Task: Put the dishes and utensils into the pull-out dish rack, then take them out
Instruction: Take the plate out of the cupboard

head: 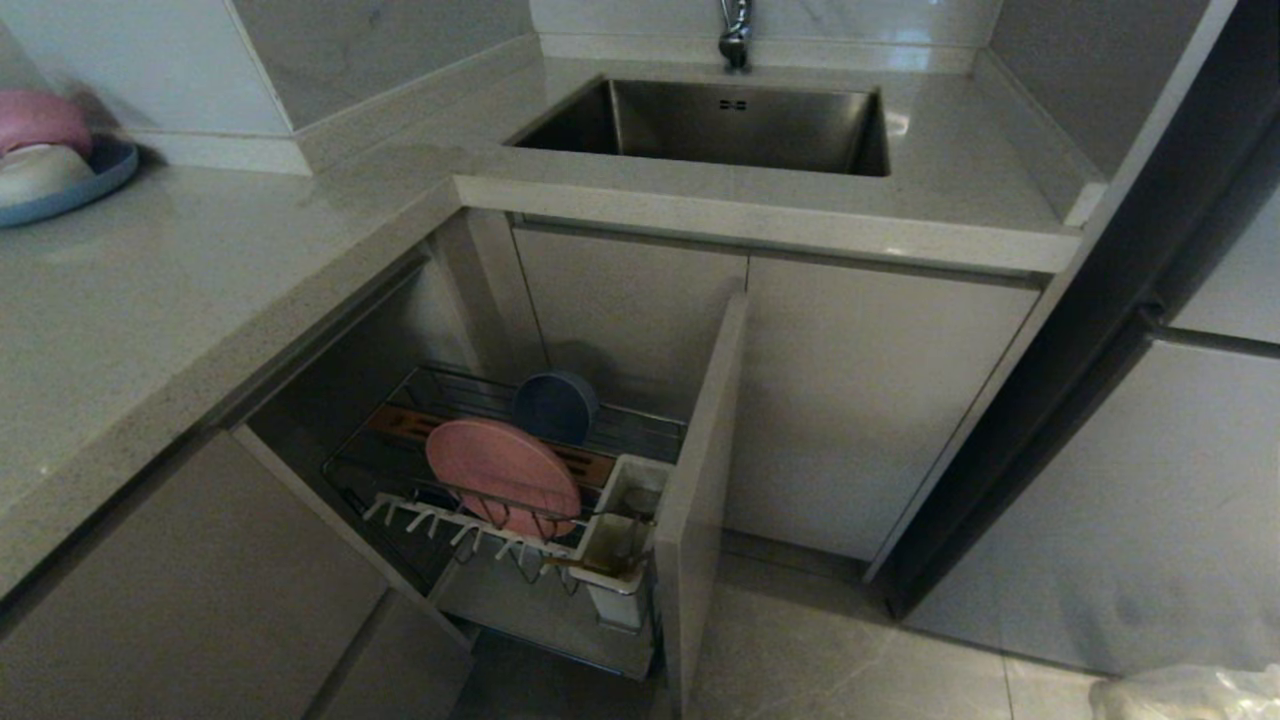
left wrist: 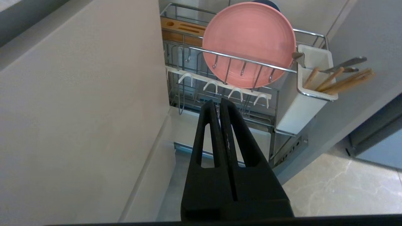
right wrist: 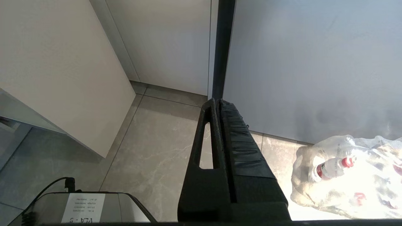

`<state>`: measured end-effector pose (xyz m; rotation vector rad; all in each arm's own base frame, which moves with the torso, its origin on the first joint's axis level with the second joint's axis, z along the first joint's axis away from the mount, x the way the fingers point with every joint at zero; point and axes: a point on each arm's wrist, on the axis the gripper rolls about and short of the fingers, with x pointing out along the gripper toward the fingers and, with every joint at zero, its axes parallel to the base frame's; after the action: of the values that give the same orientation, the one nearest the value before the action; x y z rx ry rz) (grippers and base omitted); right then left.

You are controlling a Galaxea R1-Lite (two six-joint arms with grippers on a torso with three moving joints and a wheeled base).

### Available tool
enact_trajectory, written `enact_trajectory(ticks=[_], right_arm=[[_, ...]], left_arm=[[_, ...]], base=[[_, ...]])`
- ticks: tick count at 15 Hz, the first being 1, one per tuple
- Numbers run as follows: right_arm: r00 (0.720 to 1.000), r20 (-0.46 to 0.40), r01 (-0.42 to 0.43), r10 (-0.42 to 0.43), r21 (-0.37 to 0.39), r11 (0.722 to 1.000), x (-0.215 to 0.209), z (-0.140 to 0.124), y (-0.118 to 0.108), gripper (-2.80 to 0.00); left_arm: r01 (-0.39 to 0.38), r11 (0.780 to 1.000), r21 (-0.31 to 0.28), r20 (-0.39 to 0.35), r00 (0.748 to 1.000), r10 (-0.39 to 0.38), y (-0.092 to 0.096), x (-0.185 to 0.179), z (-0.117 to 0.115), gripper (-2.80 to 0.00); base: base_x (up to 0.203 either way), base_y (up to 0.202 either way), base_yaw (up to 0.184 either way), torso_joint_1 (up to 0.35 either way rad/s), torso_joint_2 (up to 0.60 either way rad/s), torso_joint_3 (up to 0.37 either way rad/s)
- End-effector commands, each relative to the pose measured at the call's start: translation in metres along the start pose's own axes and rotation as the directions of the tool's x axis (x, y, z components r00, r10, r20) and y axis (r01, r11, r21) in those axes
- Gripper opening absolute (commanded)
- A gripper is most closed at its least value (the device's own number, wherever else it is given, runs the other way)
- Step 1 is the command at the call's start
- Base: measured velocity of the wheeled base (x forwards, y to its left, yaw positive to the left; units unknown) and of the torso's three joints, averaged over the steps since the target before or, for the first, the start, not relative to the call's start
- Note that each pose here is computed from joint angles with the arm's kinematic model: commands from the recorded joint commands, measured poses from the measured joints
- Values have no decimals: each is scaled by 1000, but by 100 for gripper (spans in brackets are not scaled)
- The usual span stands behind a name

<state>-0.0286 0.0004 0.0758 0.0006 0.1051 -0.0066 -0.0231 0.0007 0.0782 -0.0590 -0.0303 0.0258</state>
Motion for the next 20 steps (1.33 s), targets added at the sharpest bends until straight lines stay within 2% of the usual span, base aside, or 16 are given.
enact_trajectory(ticks=[1, 3, 4, 6, 8, 9, 10, 12, 13, 15, 16, 18, 20], right_arm=[[1000, -1, 0, 0, 0, 1000, 0, 0, 0, -280], [1000, -1, 0, 0, 0, 1000, 0, 0, 0, -280], [1000, -1, 0, 0, -1, 1000, 0, 0, 0, -280], [1000, -1, 0, 0, 0, 1000, 0, 0, 0, -280], [1000, -1, 0, 0, 0, 1000, 0, 0, 0, -280], [1000, -1, 0, 0, 0, 1000, 0, 0, 0, -280], [1000, -1, 0, 0, 0, 1000, 0, 0, 0, -280], [1000, -1, 0, 0, 0, 1000, 0, 0, 0, -280], [1000, -1, -1, 1, -1, 1000, 0, 0, 0, -280], [1000, -1, 0, 0, 0, 1000, 0, 0, 0, -280], [1000, -1, 0, 0, 0, 1000, 0, 0, 0, -280], [1000, -1, 0, 0, 0, 1000, 0, 0, 0, -280], [1000, -1, 0, 0, 0, 1000, 0, 0, 0, -280]], left_arm=[[-6, 1000, -5, -11, 1000, 6, 0, 1, -2, -280], [-7, 1000, -4, 8, 1000, 7, 0, 0, 0, -280], [-4, 1000, 0, 79, 997, 4, 0, -1, 11, -280], [6, 1000, 9, 260, 966, -8, -2, -14, 49, -280], [16, 999, 40, 398, 917, -31, -5, -37, 98, -280], [19, 999, 48, 439, 898, -38, -7, -46, 122, -280], [22, 999, 40, 453, 891, -38, -9, -47, 147, -280], [50, 998, -37, 467, 884, -27, -13, -38, 202, -280], [61, 993, -100, 468, 884, -7, -16, -28, 226, -280], [106, 965, -239, 453, 891, 14, -18, -2, 264, -280], [130, 939, -319, 437, 899, 24, -19, 16, 281, -280], [161, 872, -463, 385, 922, 34, -18, 55, 304, -280], [168, 812, -559, 316, 949, 21, -22, 88, 312, -280]], base=[[0, 0, 0, 0, 0, 0], [0, 0, 0, 0, 0, 0], [0, 0, 0, 0, 0, 0], [0, 0, 0, 0, 0, 0], [0, 0, 0, 0, 0, 0], [0, 0, 0, 0, 0, 0], [0, 0, 0, 0, 0, 0], [0, 0, 0, 0, 0, 0], [0, 0, 0, 0, 0, 0], [0, 0, 0, 0, 0, 0], [0, 0, 0, 0, 0, 0], [0, 0, 0, 0, 0, 0], [0, 0, 0, 0, 0, 0]])
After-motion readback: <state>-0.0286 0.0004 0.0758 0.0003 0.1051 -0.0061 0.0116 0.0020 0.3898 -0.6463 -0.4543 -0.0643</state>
